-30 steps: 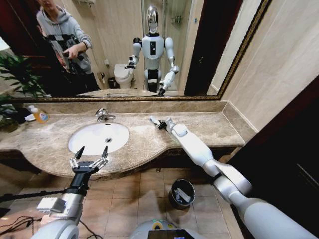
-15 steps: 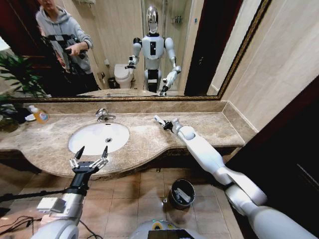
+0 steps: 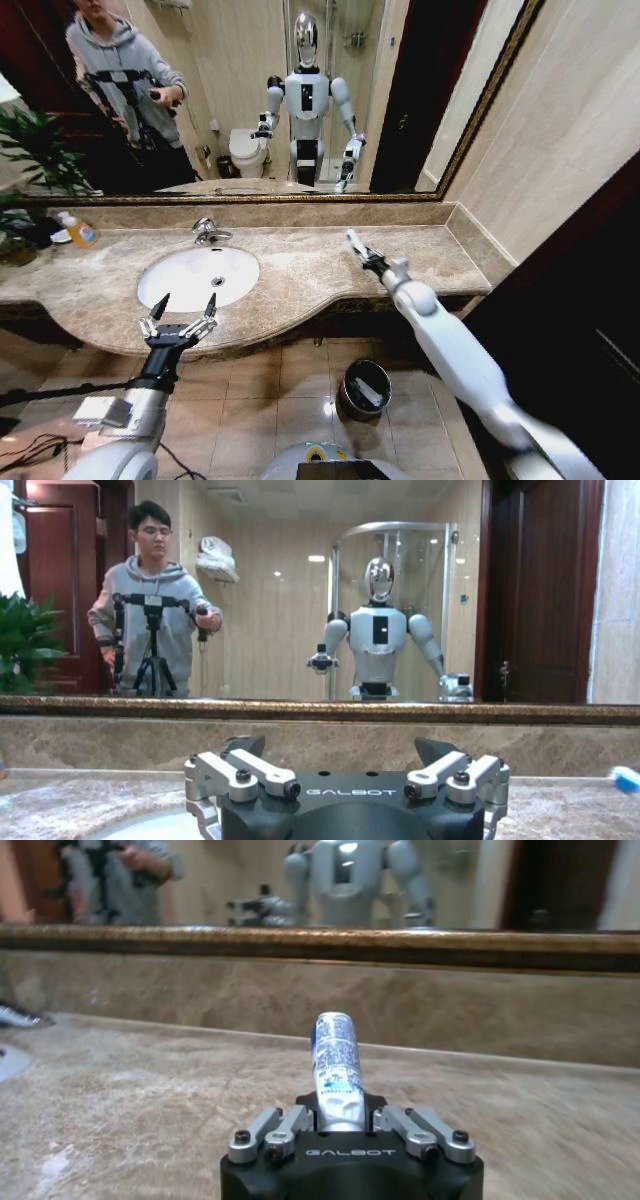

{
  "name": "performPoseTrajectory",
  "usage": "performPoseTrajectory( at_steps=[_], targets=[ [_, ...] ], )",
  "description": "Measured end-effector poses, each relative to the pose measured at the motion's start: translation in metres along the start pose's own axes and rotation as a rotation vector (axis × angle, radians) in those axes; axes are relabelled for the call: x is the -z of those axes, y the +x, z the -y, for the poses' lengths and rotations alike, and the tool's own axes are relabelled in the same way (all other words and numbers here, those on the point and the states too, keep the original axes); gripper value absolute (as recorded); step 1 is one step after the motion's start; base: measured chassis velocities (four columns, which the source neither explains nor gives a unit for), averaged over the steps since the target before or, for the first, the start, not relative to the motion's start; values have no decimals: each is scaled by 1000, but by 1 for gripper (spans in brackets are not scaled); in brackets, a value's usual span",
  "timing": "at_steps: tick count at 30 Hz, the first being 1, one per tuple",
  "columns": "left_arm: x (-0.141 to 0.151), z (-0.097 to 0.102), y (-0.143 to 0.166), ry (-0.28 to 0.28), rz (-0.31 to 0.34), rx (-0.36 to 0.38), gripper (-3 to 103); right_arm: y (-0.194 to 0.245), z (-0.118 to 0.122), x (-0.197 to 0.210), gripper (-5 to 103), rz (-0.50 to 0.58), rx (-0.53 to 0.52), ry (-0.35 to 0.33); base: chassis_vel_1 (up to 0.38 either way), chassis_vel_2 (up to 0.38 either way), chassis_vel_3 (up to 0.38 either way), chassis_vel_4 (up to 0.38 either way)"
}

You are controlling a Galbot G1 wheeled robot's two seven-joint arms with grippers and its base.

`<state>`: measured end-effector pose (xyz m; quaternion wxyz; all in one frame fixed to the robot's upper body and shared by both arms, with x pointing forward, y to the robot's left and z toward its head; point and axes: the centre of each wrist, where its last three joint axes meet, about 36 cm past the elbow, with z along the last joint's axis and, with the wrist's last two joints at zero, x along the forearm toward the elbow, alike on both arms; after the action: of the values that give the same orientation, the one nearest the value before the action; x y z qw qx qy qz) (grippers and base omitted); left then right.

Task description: Pick up the trash from the sink and place it in the trash bin.

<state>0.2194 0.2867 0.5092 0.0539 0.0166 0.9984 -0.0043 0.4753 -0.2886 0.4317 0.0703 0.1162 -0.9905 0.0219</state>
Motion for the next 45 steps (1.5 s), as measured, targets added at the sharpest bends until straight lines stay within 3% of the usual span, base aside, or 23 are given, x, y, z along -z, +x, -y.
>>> performPoseTrajectory(
  at_steps=[10, 14, 18, 27, 36, 45],
  targets=[
    [0, 0, 0, 0, 0, 0, 100, 74, -39, -14, 25, 67, -137, -67, 0, 0, 0, 0],
    [0, 0, 0, 0, 0, 0, 100, 130, -45, -48, 25, 42, -215, -61, 0, 0, 0, 0],
    [0, 0, 0, 0, 0, 0, 100, 160, -47, -77, 25, 9, -228, -56, 0, 0, 0, 0],
    [0, 0, 0, 0, 0, 0, 100, 243, -76, -185, 25, -171, -259, -95, 0, 0, 0, 0],
    [0, 0, 0, 0, 0, 0, 100, 232, -95, -247, 25, -341, -236, -111, 0, 0, 0, 0],
    [0, 0, 0, 0, 0, 0, 100, 185, -91, -303, 25, -508, -169, -36, 0, 0, 0, 0]
  ],
)
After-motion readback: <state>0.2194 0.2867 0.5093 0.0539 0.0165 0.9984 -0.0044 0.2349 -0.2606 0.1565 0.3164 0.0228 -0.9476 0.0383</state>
